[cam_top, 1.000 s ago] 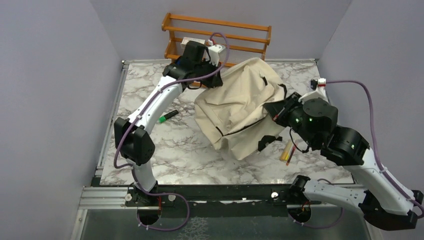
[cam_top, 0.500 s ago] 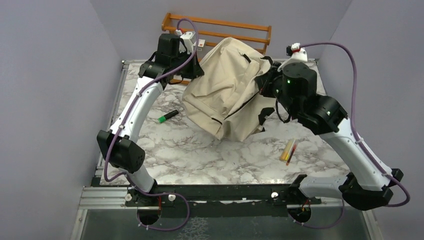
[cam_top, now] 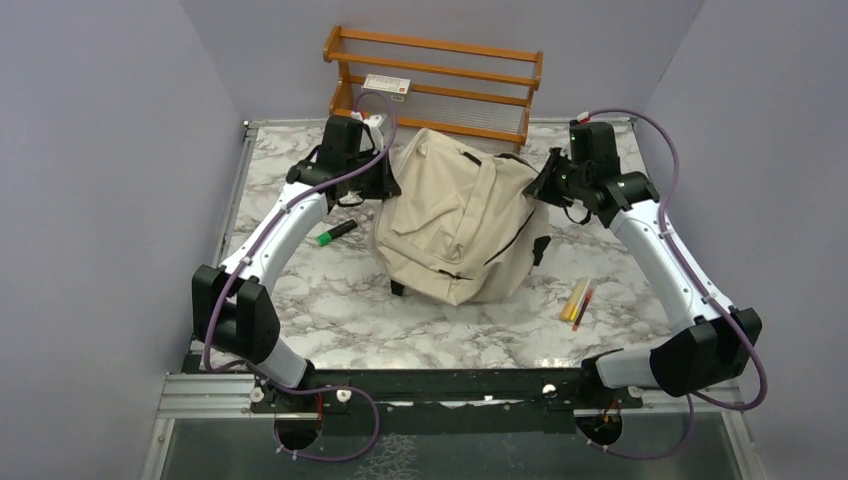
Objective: Pack the student bag
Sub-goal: Adjust the student bag at the center of the board.
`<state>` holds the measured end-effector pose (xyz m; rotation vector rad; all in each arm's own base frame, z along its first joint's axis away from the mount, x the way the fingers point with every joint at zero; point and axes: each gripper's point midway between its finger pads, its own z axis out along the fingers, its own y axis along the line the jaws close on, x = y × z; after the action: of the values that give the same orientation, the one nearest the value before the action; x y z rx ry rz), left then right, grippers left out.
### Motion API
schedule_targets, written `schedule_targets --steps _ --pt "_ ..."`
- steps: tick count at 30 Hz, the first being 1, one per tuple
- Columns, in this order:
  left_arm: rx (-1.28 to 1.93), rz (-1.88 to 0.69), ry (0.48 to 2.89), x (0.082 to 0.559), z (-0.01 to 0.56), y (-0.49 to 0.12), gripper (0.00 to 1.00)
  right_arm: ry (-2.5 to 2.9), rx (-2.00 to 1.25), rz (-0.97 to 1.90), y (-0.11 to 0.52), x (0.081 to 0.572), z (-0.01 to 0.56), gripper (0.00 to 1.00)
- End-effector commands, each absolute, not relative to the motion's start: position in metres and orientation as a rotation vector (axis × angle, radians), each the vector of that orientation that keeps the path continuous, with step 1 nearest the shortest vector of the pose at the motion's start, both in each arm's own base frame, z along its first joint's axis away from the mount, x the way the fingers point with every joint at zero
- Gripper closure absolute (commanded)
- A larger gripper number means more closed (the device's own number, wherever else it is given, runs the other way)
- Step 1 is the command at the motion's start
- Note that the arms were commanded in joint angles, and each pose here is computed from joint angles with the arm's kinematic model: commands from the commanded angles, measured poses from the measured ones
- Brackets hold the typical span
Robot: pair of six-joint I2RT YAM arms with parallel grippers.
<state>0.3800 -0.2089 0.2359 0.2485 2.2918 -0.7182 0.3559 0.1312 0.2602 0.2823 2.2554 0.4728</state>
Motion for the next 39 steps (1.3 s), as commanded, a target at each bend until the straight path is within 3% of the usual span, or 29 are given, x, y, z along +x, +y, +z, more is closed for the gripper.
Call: schedule_targets --steps 1,7,11,15,20,23,27,34,39 --pt "0.214 -0.755 2.136 0.381 0.247 -0.206 1.00 2.190 0.260 0.574 0.139 0.374 0.257 1.00" --pt "0.173 -0.799 2.165 0.373 0.190 -0.208 1.00 2.296 0.290 0.466 0.120 0.379 0.192 0.99" --pt "0.143 -0.796 2.200 0.373 0.167 -0.207 1.00 2.371 0.293 0.454 0.118 0.376 0.166 0.82" --pt "0.124 -0.774 2.209 0.370 0.158 -0.203 0.78 2.410 0.300 0.432 0.114 0.364 0.158 0.64" --pt "0.134 -0.703 2.199 0.369 0.165 -0.192 0.51 2.385 0.343 0.342 0.096 0.346 0.171 0.52" --pt "0.139 -0.653 2.179 0.369 0.177 -0.185 0.40 2.339 0.339 0.304 0.087 0.339 0.187 0.49" --pt "0.158 -0.616 2.149 0.369 0.199 -0.179 0.34 2.295 0.280 0.357 0.092 0.332 0.211 0.49" --pt "0.246 -0.739 2.120 0.351 0.218 -0.209 0.34 2.237 -0.053 0.706 0.145 0.316 0.241 0.49" --pt "0.293 -0.807 2.121 0.325 0.204 -0.244 0.34 2.270 -0.120 0.856 0.177 0.317 0.230 0.51"
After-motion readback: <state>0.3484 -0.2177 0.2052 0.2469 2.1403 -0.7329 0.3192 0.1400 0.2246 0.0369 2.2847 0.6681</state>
